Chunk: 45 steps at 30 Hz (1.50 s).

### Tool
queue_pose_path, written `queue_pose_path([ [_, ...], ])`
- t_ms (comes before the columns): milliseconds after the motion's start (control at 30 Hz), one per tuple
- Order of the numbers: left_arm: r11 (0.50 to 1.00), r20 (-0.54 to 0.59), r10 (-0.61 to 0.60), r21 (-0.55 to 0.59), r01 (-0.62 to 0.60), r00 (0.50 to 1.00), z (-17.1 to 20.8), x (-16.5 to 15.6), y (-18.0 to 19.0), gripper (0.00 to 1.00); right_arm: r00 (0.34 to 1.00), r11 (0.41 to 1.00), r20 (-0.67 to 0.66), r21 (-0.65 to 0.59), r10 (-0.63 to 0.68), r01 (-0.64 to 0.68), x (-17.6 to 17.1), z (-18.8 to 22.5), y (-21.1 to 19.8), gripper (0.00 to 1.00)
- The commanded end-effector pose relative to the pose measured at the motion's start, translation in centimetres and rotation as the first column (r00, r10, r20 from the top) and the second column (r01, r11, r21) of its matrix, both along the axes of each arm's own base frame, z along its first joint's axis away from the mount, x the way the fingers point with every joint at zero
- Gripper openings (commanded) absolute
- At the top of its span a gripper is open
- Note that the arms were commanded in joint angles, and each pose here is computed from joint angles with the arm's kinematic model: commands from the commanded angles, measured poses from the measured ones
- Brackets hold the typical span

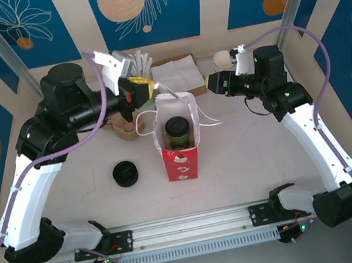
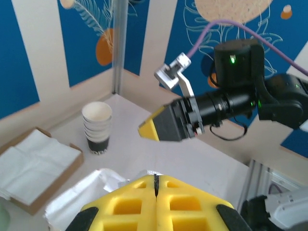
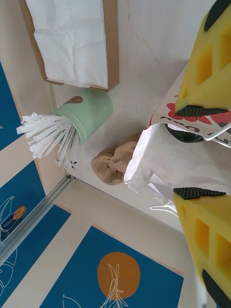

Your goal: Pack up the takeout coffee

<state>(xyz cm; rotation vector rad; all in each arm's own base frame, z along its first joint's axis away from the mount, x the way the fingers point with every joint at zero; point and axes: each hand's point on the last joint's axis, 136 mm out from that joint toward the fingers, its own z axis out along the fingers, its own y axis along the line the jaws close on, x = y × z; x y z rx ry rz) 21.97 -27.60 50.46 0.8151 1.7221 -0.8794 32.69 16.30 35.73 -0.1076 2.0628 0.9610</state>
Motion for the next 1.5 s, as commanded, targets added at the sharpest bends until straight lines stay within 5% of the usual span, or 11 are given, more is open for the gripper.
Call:
queue_pose_path([
  [0,0.997,-0.096,-0.072,0.010,0.073,0.993,-2.3,-2.0,-0.5,0.00,1.000,1.000,0.024,0.023,0.014,-0.015,-0.2,0.7,0.1,0.46],
  [500,0.974,-0.329,-0.117,0.146,0.173,0.937,-12.7,-4.2,-0.4,0.00,0.999,1.000,0.045,-0.018,-0.008,0.009,2.5,0.9,0.1,0.46],
  [1100,0.954,-0.420,-0.006,0.269,0.131,0.907,-18.1,-2.4,-0.6,0.00,0.997,0.982,0.011,-0.176,-0.072,0.073,10.7,-1.1,2.7,0.46],
  [1333,0.946,-0.385,0.102,0.324,0.031,0.917,-18.3,-1.0,0.6,0.37,0.997,0.963,0.019,-0.256,-0.081,0.083,14.0,-3.1,4.5,0.47],
  [1467,0.918,-0.327,0.261,0.375,-0.129,0.908,-18.1,1.3,2.2,0.53,0.996,0.952,0.025,-0.292,-0.085,0.089,15.8,-4.3,5.2,0.46],
])
